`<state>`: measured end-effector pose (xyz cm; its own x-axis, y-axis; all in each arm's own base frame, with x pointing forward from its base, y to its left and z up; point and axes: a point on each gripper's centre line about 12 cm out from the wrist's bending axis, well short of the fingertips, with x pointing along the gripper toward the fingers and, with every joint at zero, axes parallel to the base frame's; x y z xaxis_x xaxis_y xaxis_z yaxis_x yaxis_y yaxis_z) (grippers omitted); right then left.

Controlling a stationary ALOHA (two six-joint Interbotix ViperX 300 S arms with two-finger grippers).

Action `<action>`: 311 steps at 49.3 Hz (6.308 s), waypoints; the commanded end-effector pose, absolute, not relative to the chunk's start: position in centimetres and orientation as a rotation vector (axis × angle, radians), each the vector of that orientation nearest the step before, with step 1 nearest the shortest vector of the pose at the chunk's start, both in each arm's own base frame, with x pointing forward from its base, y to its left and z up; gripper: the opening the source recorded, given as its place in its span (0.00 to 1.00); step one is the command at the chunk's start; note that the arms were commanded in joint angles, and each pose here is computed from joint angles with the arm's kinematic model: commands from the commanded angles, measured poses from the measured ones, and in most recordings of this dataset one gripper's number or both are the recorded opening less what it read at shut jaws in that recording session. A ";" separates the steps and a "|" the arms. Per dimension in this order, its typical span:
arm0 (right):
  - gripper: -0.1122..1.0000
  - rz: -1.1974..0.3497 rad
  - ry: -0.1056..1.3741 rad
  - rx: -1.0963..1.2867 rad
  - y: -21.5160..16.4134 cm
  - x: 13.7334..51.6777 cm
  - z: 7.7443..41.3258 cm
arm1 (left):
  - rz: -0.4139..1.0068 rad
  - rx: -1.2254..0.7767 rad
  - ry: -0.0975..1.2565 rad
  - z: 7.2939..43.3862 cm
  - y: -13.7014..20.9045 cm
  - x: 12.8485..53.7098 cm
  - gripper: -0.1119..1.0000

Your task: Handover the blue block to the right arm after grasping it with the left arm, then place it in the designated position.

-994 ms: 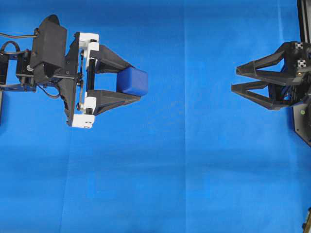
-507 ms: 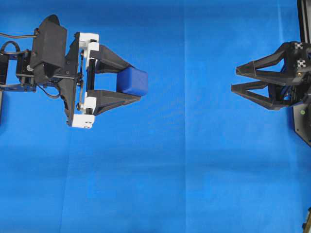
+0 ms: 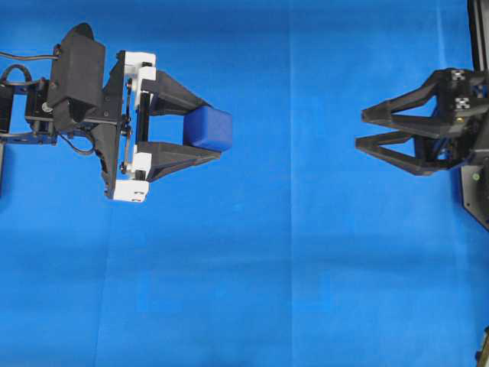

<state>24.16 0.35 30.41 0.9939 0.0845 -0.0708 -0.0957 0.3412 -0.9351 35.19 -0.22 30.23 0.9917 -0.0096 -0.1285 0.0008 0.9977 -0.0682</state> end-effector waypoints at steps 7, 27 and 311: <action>0.95 0.123 -0.005 -1.213 0.3 27.1 32.0 | -0.004 -0.076 0.089 31.4 -0.2 35.0 0.54; 0.95 0.140 0.026 -1.209 -0.3 34.6 33.1 | -0.004 -0.074 0.091 31.4 -0.2 35.0 0.54; 0.57 -0.087 0.254 0.138 -1.4 29.3 32.9 | 0.011 -0.090 0.078 31.5 0.3 34.3 0.94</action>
